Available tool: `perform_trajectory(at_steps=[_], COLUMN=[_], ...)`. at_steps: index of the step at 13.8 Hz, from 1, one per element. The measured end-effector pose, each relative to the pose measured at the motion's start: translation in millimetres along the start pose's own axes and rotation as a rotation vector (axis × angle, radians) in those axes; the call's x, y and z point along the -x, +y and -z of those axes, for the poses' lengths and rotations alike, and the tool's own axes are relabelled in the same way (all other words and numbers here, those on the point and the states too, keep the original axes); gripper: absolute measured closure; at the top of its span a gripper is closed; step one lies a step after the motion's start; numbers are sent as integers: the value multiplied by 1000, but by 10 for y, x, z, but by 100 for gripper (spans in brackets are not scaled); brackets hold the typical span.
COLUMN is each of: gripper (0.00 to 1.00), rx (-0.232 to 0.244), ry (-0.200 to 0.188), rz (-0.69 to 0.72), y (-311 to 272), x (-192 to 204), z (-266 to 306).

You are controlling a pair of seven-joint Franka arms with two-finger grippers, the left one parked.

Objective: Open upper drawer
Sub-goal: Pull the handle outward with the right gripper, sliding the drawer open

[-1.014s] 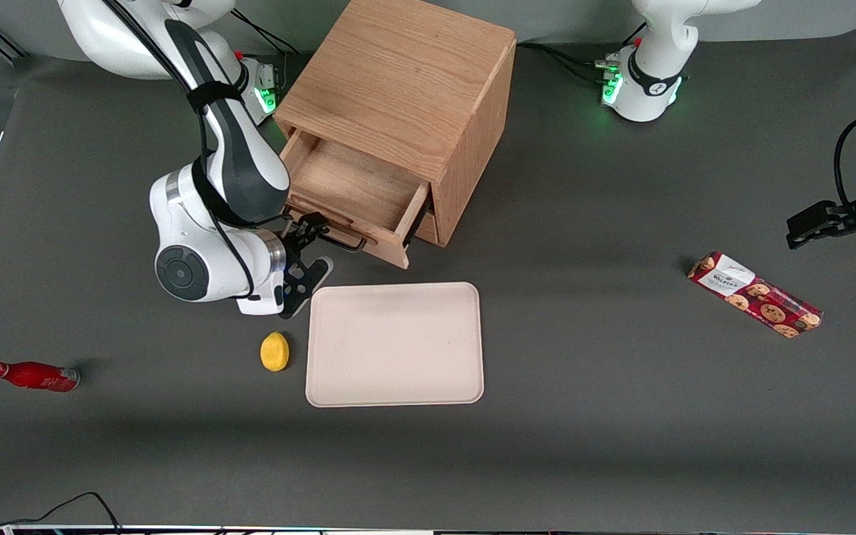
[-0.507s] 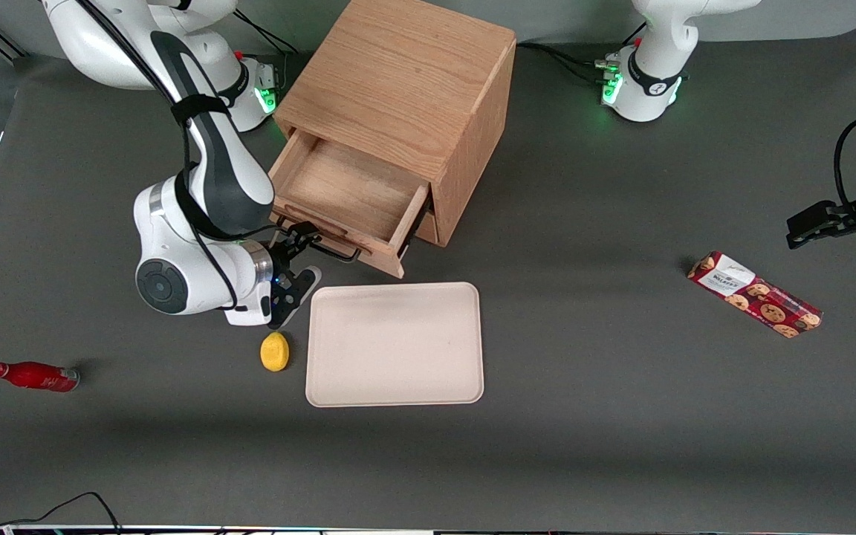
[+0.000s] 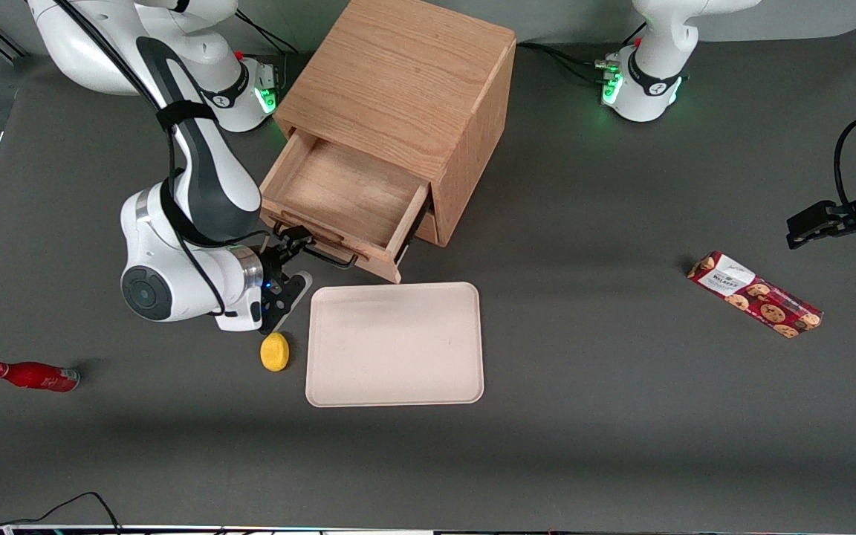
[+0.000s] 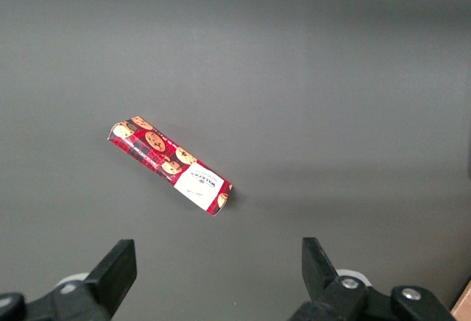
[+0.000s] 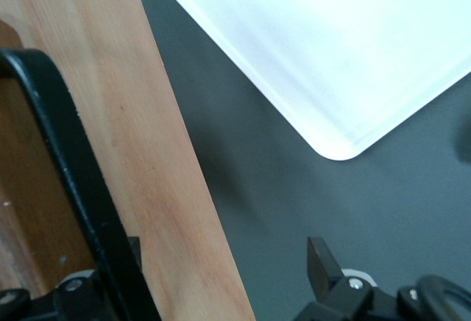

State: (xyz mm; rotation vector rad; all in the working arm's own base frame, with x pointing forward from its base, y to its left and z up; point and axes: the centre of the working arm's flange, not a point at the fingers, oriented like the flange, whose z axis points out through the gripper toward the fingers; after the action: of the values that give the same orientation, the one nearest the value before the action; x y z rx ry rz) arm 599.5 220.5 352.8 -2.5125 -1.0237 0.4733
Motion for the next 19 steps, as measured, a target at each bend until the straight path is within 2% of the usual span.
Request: perform_trajectory(at_steps=[6, 11, 19], gripper=[0, 0, 0], rx=[12, 23, 34], ry=[27, 31, 34], rz=[25, 23, 94], y=[134, 206, 238], x=[59, 90, -7], z=[161, 215, 225])
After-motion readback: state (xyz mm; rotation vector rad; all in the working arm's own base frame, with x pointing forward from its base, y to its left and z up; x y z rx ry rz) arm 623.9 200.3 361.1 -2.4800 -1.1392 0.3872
